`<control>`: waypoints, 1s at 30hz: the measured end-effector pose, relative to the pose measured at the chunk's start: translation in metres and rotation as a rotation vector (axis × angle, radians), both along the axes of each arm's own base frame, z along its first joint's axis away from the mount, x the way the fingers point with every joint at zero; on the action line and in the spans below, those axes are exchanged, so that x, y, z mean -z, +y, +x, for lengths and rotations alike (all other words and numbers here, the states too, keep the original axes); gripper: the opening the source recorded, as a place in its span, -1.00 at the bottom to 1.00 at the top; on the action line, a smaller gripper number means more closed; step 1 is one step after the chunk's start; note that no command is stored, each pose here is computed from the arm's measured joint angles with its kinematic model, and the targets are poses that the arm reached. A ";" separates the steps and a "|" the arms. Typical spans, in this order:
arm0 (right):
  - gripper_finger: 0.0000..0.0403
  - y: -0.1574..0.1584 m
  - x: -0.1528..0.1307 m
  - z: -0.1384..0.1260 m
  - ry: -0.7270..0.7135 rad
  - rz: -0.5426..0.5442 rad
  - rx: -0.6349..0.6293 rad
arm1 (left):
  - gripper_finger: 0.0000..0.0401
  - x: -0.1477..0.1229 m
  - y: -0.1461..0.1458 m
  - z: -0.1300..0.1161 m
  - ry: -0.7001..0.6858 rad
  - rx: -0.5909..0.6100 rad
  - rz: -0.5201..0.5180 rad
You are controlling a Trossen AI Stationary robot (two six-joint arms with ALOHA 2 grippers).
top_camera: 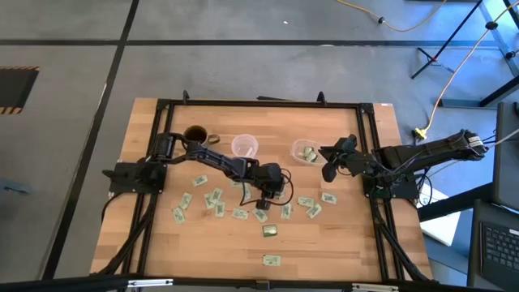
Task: Pick and place items into bin
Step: Put the white stevia packet into the left transparent bin
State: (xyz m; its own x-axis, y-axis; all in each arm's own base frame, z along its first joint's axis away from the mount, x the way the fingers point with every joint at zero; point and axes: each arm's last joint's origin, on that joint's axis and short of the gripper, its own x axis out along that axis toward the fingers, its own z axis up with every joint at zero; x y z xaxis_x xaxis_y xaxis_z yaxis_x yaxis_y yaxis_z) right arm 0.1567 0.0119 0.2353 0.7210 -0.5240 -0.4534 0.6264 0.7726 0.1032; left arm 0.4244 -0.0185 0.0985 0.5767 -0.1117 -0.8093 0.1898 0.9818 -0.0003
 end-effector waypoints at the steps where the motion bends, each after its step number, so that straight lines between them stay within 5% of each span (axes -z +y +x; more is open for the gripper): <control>1: -0.67 0.000 0.000 0.000 0.000 0.000 0.000 | -0.62 0.000 0.000 0.000 0.000 -0.001 -0.002; 30: -0.67 0.000 0.000 0.000 0.001 0.000 0.000 | -0.98 -0.015 0.000 -0.005 0.010 -0.007 -0.003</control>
